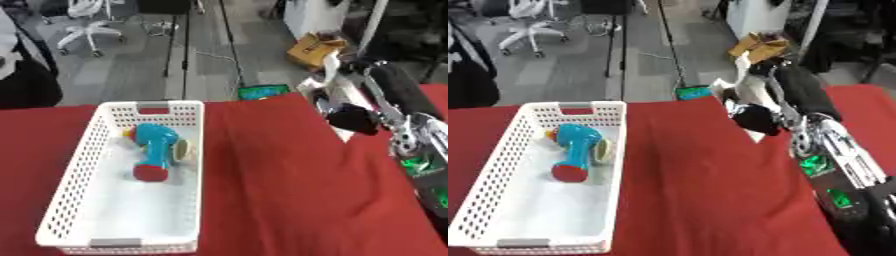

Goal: Pick up objects on the table and place them in the box.

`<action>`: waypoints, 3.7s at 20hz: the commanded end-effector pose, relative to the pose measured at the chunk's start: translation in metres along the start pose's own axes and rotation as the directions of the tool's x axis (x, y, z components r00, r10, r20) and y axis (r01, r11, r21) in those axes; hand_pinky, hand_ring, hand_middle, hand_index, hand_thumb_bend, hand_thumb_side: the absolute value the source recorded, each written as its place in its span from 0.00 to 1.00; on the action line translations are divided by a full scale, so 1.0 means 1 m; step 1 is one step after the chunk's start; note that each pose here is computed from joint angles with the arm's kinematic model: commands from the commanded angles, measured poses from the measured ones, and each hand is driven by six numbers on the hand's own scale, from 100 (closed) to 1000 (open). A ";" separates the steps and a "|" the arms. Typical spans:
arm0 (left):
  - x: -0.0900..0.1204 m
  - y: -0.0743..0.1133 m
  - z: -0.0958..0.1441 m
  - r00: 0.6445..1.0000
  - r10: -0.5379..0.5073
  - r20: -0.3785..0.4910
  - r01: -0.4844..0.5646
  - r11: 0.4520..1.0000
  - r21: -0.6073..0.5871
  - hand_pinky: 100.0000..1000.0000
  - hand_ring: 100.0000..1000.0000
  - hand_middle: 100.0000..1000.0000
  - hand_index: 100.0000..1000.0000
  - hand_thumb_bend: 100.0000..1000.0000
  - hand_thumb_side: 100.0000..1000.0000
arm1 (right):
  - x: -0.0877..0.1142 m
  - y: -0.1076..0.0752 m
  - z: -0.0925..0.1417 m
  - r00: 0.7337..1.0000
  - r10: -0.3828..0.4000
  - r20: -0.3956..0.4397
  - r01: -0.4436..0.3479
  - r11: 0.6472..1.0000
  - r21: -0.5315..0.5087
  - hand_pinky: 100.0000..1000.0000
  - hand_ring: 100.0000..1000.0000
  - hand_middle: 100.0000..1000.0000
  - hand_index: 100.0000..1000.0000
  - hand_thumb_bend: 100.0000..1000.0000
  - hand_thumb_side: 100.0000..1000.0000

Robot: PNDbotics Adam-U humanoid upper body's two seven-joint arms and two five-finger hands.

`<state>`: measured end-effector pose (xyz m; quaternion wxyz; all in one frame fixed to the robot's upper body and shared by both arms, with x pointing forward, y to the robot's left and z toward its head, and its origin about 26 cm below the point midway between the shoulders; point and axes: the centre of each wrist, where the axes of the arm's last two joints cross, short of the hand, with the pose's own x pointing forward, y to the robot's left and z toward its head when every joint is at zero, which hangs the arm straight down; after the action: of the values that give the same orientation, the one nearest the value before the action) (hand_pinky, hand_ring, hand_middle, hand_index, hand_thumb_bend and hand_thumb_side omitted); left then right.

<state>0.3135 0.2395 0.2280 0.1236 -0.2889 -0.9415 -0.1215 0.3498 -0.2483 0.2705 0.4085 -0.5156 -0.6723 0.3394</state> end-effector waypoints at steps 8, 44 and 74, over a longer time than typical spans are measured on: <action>0.004 0.000 -0.005 1.000 -0.002 0.000 0.002 1.000 -0.021 0.94 0.89 0.91 0.96 0.00 0.95 | 0.031 -0.030 -0.017 0.993 -0.016 0.118 0.022 0.998 -0.052 0.94 0.88 0.42 0.42 0.00 0.46; 0.000 -0.004 -0.005 0.999 0.018 0.043 -0.021 0.997 0.076 0.94 0.89 0.91 0.96 0.00 0.94 | 0.089 0.039 -0.062 0.988 -0.074 0.137 0.052 0.986 0.161 0.94 0.87 0.44 0.40 0.00 0.47; -0.001 -0.005 -0.009 0.998 0.015 0.058 -0.021 0.995 0.100 0.94 0.89 0.92 0.95 0.00 0.95 | 0.111 0.094 -0.041 0.935 -0.050 0.352 -0.101 0.912 0.398 1.00 0.97 0.87 0.86 0.15 1.00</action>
<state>0.3144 0.2316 0.2270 0.1257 -0.2966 -0.9448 -0.0605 0.4135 -0.1178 0.2125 0.3905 -0.3569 -0.6287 0.5700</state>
